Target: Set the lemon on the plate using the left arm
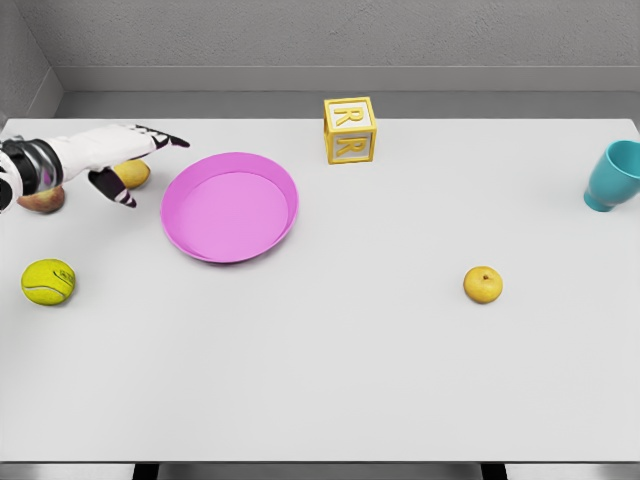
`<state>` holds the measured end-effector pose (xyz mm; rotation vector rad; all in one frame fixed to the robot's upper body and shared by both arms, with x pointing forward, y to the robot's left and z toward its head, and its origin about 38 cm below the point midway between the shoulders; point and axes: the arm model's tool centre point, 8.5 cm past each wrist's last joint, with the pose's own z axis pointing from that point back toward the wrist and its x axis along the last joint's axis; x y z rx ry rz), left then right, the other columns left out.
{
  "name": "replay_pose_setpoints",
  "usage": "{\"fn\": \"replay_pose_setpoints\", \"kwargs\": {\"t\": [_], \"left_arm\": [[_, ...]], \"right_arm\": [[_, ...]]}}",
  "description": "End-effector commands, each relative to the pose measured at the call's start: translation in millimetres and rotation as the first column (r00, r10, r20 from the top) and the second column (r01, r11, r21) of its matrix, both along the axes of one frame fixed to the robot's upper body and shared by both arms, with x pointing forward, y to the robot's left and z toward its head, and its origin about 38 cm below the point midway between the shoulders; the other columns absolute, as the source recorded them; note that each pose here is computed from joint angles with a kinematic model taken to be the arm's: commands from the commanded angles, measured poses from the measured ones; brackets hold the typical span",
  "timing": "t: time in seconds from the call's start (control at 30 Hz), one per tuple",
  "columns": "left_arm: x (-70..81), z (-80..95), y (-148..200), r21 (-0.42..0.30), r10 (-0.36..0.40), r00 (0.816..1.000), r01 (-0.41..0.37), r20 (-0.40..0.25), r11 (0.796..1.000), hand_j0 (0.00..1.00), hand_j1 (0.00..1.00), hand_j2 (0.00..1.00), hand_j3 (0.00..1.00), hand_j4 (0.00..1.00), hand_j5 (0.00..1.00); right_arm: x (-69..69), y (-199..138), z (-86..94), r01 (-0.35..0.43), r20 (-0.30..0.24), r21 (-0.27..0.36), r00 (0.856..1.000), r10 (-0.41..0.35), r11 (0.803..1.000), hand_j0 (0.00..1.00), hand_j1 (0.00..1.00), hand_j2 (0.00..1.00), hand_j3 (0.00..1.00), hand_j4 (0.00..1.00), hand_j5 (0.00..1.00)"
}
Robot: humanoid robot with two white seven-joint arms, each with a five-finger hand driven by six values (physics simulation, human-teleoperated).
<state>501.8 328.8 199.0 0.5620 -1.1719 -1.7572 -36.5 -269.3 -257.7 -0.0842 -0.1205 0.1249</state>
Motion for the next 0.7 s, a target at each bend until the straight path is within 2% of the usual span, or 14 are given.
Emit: {"fn": "replay_pose_setpoints", "kwargs": {"t": [0.0, 0.07, 0.27, 0.4, 0.67], "left_arm": [[5.4, -3.1, -1, 0.011, 0.031, 0.999, -0.031, 0.008, 0.999, 1.0, 1.0, 1.0, 1.0, 1.0, 1.0], [7.7, -4.9, -5, -0.012, 0.037, 0.999, -0.037, 0.005, 0.999, 1.0, 1.0, 1.0, 1.0, 1.0, 1.0], [8.2, -4.3, -2, -0.011, 0.038, 0.999, -0.038, 0.005, 0.999, 1.0, 1.0, 1.0, 1.0, 1.0, 1.0], [13.1, -15.6, 17, -0.017, 0.133, 0.99, -0.134, -0.042, 0.991, 1.0, 1.0, 1.0, 1.0, 1.0, 1.0], [17.6, -18.2, 16, 0.024, 0.162, 0.986, -0.162, -0.027, 0.987, 1.0, 1.0, 1.0, 1.0, 1.0, 1.0]], "right_arm": [[0.0, 0, 0.0, 0.0, 0.0, 0.0, 1.0, 0.0, 1.0, 1.0, 1.0, 1.0, 1.0, 1.0, 1.0], [0.0, 0, 0.0, 0.0, 0.0, 0.0, 1.0, 0.0, 1.0, 1.0, 1.0, 1.0, 1.0, 1.0, 1.0], [0.0, 0, 0.0, 0.0, 0.0, 0.0, 1.0, 0.0, 1.0, 1.0, 1.0, 1.0, 1.0, 1.0, 1.0], [0.0, 0, 0.0, 0.0, 0.0, 0.0, 1.0, 0.0, 1.0, 1.0, 1.0, 1.0, 1.0, 1.0, 1.0], [0.0, 0, 0.0, 0.0, 0.0, 0.0, 1.0, 0.0, 1.0, 1.0, 1.0, 1.0, 1.0, 1.0, 1.0]]}}
